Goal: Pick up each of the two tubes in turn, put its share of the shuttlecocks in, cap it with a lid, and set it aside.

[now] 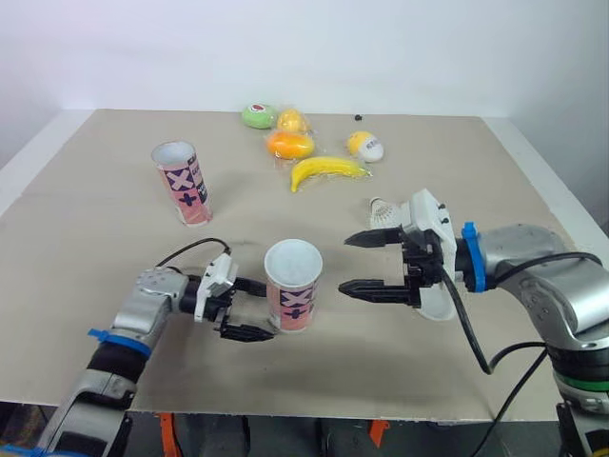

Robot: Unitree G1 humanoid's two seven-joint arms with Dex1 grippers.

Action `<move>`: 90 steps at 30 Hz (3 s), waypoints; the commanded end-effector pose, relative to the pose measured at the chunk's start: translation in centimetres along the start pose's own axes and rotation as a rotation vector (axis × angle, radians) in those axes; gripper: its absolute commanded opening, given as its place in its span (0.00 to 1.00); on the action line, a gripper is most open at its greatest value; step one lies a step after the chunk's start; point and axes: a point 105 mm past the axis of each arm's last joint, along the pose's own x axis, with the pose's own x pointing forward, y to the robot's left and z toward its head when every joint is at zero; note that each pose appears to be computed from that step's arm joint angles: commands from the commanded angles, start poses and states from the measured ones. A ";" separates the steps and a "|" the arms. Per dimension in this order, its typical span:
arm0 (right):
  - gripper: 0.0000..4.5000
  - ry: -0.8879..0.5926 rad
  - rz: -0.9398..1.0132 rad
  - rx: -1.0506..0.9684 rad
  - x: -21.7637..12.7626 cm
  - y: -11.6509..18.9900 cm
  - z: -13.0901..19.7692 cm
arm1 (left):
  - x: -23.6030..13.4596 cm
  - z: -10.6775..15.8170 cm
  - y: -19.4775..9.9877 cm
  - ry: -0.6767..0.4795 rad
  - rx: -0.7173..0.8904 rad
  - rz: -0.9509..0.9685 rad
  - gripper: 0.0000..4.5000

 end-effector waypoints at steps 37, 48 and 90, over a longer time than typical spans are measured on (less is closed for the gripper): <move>1.00 -0.163 0.191 -0.057 8.0 1.9 -0.5 | -3.5 7.9 -2.4 -0.160 0.142 0.124 1.00; 1.00 -0.162 0.243 -0.062 8.5 2.0 -0.8 | -3.1 7.5 -2.2 -0.158 0.144 0.117 1.00; 0.64 -0.276 -0.634 0.025 -11.7 -11.1 2.0 | 1.8 9.8 0.9 -0.298 0.178 0.077 1.00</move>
